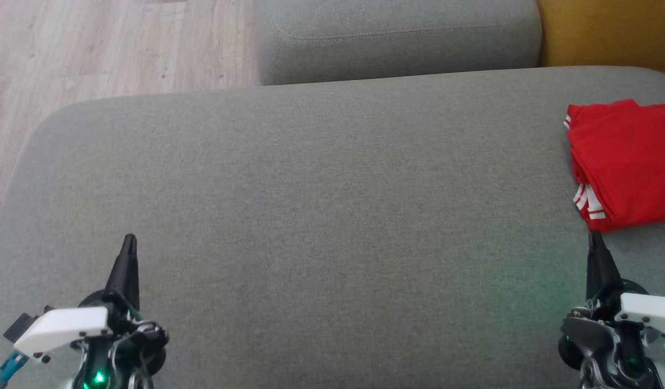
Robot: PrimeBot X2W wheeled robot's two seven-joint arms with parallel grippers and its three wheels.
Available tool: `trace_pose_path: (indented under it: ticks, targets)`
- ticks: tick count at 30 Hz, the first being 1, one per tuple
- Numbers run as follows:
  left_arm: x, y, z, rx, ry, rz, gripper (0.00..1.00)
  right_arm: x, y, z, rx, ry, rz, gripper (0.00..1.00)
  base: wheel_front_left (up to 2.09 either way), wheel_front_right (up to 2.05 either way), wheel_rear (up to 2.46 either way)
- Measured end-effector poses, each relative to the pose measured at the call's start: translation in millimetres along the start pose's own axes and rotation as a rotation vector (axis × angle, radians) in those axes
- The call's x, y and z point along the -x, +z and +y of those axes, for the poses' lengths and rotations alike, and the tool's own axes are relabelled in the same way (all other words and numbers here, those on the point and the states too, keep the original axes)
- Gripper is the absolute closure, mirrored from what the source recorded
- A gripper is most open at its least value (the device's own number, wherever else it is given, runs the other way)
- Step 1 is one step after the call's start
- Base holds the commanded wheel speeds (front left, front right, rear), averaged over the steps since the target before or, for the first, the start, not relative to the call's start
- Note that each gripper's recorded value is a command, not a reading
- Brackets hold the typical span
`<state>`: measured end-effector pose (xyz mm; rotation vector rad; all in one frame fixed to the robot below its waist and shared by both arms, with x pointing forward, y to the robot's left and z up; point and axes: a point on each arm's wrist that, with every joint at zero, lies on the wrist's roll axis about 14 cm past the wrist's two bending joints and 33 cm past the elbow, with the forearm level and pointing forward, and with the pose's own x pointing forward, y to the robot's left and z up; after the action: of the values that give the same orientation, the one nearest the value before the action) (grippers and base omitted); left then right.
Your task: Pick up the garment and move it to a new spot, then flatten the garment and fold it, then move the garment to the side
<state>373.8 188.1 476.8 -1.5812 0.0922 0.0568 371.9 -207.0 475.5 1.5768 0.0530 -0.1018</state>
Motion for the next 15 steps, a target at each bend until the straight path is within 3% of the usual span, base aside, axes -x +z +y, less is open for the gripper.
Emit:
trace_pose_path:
  ticks: [15]
  targets:
    - [0.0,-0.4,0.0,0.001,0.0,0.002,1.0,0.0,0.0,0.0,0.0,0.0,0.0,1.0,0.0,0.0,0.0]
